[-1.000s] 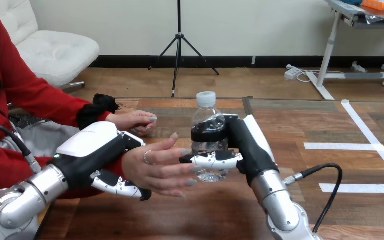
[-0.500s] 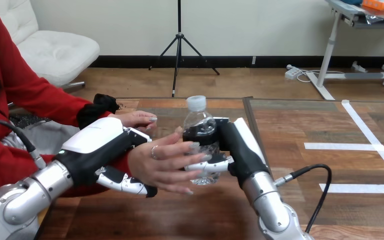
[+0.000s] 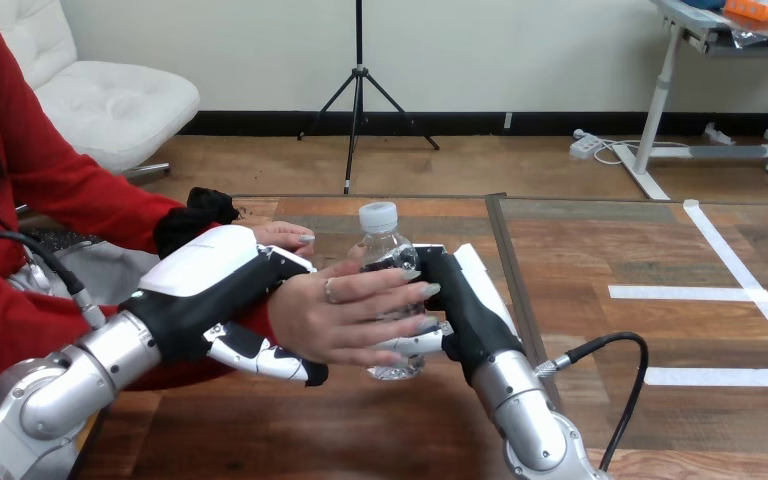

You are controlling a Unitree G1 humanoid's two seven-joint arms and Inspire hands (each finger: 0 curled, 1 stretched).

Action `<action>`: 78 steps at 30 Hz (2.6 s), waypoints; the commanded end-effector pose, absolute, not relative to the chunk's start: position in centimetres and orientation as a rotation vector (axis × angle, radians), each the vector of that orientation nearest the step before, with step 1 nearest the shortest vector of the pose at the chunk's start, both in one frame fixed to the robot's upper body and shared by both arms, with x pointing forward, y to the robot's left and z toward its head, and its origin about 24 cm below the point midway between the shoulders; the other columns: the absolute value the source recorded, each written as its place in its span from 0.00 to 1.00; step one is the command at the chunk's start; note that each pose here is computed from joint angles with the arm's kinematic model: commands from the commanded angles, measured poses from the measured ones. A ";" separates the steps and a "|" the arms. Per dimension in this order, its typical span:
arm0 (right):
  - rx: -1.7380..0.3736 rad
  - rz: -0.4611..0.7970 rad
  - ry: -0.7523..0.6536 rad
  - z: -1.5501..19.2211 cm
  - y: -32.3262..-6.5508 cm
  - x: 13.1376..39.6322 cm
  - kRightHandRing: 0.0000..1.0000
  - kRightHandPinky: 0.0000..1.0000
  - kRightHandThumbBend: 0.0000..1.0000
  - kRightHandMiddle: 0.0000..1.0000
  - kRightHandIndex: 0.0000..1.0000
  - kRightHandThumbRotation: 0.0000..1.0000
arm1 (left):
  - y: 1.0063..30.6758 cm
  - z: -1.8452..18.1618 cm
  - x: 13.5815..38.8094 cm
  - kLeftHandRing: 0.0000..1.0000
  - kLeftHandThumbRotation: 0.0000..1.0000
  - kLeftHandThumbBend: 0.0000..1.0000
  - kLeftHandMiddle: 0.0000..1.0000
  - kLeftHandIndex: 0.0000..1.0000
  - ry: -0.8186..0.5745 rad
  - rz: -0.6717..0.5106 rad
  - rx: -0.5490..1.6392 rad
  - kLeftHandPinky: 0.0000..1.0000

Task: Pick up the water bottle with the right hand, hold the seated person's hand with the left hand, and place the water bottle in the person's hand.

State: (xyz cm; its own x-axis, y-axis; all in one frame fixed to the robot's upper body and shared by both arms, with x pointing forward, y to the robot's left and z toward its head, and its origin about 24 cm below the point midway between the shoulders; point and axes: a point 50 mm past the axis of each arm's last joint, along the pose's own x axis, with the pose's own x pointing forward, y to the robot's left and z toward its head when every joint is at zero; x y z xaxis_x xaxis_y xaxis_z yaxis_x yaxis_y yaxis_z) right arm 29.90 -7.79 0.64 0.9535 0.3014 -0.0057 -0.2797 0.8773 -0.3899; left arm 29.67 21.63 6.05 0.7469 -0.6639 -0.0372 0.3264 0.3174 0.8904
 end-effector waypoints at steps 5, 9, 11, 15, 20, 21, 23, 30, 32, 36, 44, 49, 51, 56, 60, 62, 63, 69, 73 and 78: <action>-0.386 0.297 -0.191 3.8 -6.2 31.2 0.38 0.31 0.85 0.46 0.48 0.00 | 18.1 9.5 31.0 0.37 0.32 0.70 0.47 0.48 -0.580 -0.687 1.014 0.29; -0.391 0.304 -0.191 3.7 -5.9 31.0 0.40 0.33 0.84 0.46 0.47 0.00 | 17.8 9.5 31.0 0.38 0.32 0.70 0.47 0.48 -0.583 -0.697 1.008 0.29; -0.390 0.307 -0.188 3.7 -5.8 31.0 0.41 0.35 0.84 0.47 0.47 0.00 | 17.7 9.5 31.0 0.39 0.32 0.70 0.48 0.48 -0.583 -0.701 1.006 0.30; -0.392 0.308 -0.184 3.6 -5.5 30.7 0.42 0.36 0.83 0.47 0.48 0.00 | 17.4 9.5 31.1 0.39 0.32 0.70 0.48 0.48 -0.580 -0.713 0.994 0.30; -0.383 0.310 -0.188 3.5 -5.3 30.5 0.42 0.36 0.83 0.47 0.48 0.00 | 17.3 9.6 31.0 0.37 0.34 0.70 0.47 0.47 -0.579 -0.721 0.989 0.29; -0.382 0.311 -0.190 3.5 -5.3 30.4 0.42 0.36 0.82 0.47 0.48 0.00 | 17.2 9.5 31.0 0.37 0.34 0.70 0.46 0.46 -0.579 -0.721 0.986 0.29; -0.382 0.311 -0.193 3.5 -5.2 30.3 0.42 0.36 0.82 0.47 0.48 0.00 | 17.2 9.5 31.0 0.36 0.33 0.70 0.46 0.46 -0.579 -0.721 0.983 0.28; -0.398 0.299 -0.219 3.7 -5.3 29.6 0.39 0.34 0.80 0.45 0.49 0.00 | 17.0 9.4 31.0 0.35 0.30 0.70 0.44 0.44 -0.577 -0.737 0.978 0.26; -0.399 0.294 -0.224 3.7 -5.3 29.6 0.39 0.34 0.80 0.45 0.49 0.00 | 17.0 9.4 31.0 0.34 0.30 0.70 0.44 0.44 -0.576 -0.738 0.979 0.25; -0.396 0.289 -0.232 3.8 -5.4 29.5 0.38 0.33 0.81 0.44 0.49 0.00 | 17.0 9.4 31.0 0.34 0.30 0.70 0.43 0.43 -0.574 -0.740 0.982 0.25; -0.384 0.275 -0.242 4.1 -5.7 29.2 0.37 0.32 0.83 0.43 0.48 0.00 | 17.2 9.4 31.0 0.34 0.28 0.70 0.44 0.43 -0.575 -0.744 0.970 0.25; -0.374 0.266 -0.256 4.3 -5.8 29.0 0.36 0.32 0.83 0.42 0.48 0.00 | 17.2 9.4 31.0 0.34 0.26 0.71 0.44 0.44 -0.567 -0.747 0.963 0.26; -0.369 0.263 -0.261 4.4 -5.9 28.9 0.36 0.32 0.84 0.42 0.48 0.00 | 17.2 9.4 31.0 0.34 0.26 0.71 0.44 0.44 -0.563 -0.749 0.966 0.26; -0.360 0.255 -0.265 4.8 -6.1 28.6 0.36 0.32 0.84 0.43 0.47 0.00 | 17.3 9.4 31.0 0.34 0.27 0.71 0.44 0.44 -0.562 -0.753 0.983 0.26; -0.358 0.252 -0.270 5.0 -6.2 28.4 0.36 0.31 0.84 0.43 0.47 0.00 | 17.3 9.4 31.0 0.34 0.28 0.70 0.44 0.45 -0.558 -0.752 0.987 0.26; -0.356 0.250 -0.272 5.2 -6.3 28.2 0.36 0.31 0.84 0.43 0.47 0.00 | 17.3 9.3 31.0 0.34 0.28 0.71 0.44 0.45 -0.556 -0.752 0.990 0.26; -0.355 0.250 -0.272 5.2 -6.3 28.2 0.35 0.31 0.84 0.43 0.47 0.00 | 17.3 9.3 31.0 0.34 0.28 0.71 0.44 0.45 -0.556 -0.751 0.991 0.26; -0.352 0.249 -0.281 5.6 -6.5 27.8 0.34 0.30 0.84 0.42 0.47 0.00 | 17.3 9.2 31.1 0.34 0.28 0.71 0.44 0.45 -0.545 -0.754 0.991 0.26; -0.350 0.247 -0.286 6.0 -6.5 27.5 0.34 0.30 0.84 0.41 0.46 0.00 | 17.3 9.2 31.1 0.34 0.28 0.71 0.44 0.45 -0.546 -0.753 0.990 0.26; -0.344 0.247 -0.290 6.3 -6.6 27.2 0.33 0.29 0.84 0.41 0.46 0.00 | 17.4 9.2 31.1 0.35 0.28 0.71 0.44 0.45 -0.539 -0.756 0.988 0.27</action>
